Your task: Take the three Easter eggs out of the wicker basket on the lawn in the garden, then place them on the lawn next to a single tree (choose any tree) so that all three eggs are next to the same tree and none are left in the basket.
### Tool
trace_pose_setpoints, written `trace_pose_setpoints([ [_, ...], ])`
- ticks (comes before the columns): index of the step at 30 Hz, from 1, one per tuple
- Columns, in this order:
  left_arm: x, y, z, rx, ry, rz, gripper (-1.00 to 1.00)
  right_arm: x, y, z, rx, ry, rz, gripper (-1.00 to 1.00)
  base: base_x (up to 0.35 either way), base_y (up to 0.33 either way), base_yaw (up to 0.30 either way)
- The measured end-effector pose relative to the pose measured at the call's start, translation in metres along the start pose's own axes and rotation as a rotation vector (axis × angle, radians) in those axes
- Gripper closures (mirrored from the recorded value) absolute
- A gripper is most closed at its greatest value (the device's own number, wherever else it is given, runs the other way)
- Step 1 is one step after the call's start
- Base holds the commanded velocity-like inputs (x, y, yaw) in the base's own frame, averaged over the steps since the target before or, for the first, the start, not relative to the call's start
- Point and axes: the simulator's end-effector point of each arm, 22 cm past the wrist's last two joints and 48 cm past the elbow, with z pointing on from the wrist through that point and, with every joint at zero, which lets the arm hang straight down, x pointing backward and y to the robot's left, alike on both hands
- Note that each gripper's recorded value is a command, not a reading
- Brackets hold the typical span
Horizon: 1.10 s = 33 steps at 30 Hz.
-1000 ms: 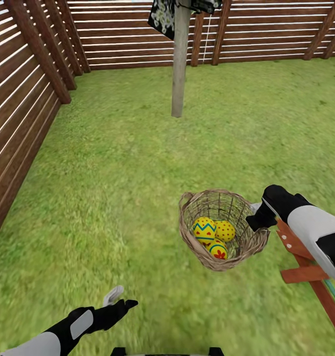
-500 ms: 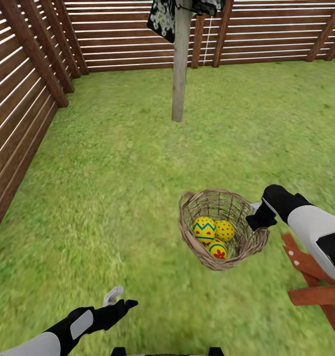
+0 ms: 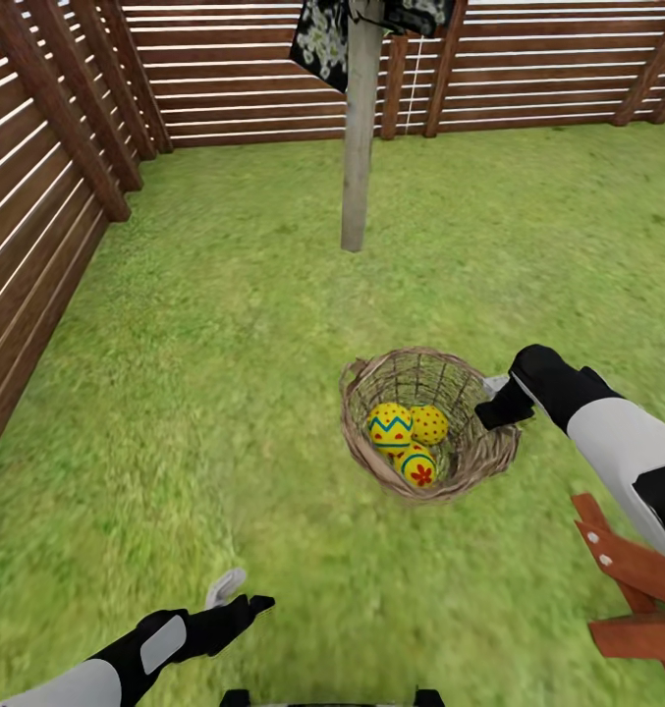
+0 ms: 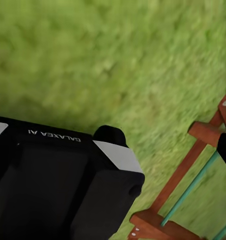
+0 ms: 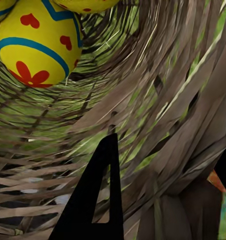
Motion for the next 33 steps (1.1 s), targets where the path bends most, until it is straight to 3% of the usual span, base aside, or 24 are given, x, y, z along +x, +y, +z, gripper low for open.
trace_pose_setpoints([
  [4, 0.0, 0.0, 0.0, 0.0, 0.001, 0.0, -1.0, -0.016, 0.014, -0.01, -0.045, -0.045, 0.007, 1.0, 0.34, 0.0, 0.0],
  [7, 0.001, -0.001, 0.001, -0.001, 0.001, 0.0, -1.0, -0.015, 0.007, -0.009, -0.008, -0.04, -0.015, 1.0, 0.341, 0.0, 0.0],
  [14, 0.001, -0.001, 0.001, -0.001, 0.002, 0.0, -1.0, -0.016, 0.008, -0.01, -0.016, -0.045, -0.01, 1.0, 0.341, 0.0, 0.0],
  [17, 0.001, -0.001, 0.001, -0.001, 0.001, 0.0, -1.0, -0.035, 0.012, -0.025, -0.002, -0.099, -0.046, 1.0, 0.341, 0.042, 0.0],
  [19, 0.001, -0.001, 0.001, -0.001, 0.001, 0.0, -1.0, -0.045, 0.023, -0.032, -0.038, -0.129, -0.04, 1.0, 0.34, 0.123, 0.0],
  [23, 0.001, -0.001, 0.001, 0.0, 0.001, 0.0, -1.0, -0.046, 0.017, -0.034, -0.005, -0.132, -0.059, 1.0, 0.334, 0.184, 0.0],
  [33, 0.0, 0.0, 0.0, -0.001, 0.0, 0.0, -1.0, -0.047, 0.021, -0.034, -0.025, -0.135, -0.05, 1.0, 0.332, 0.164, 0.0],
])
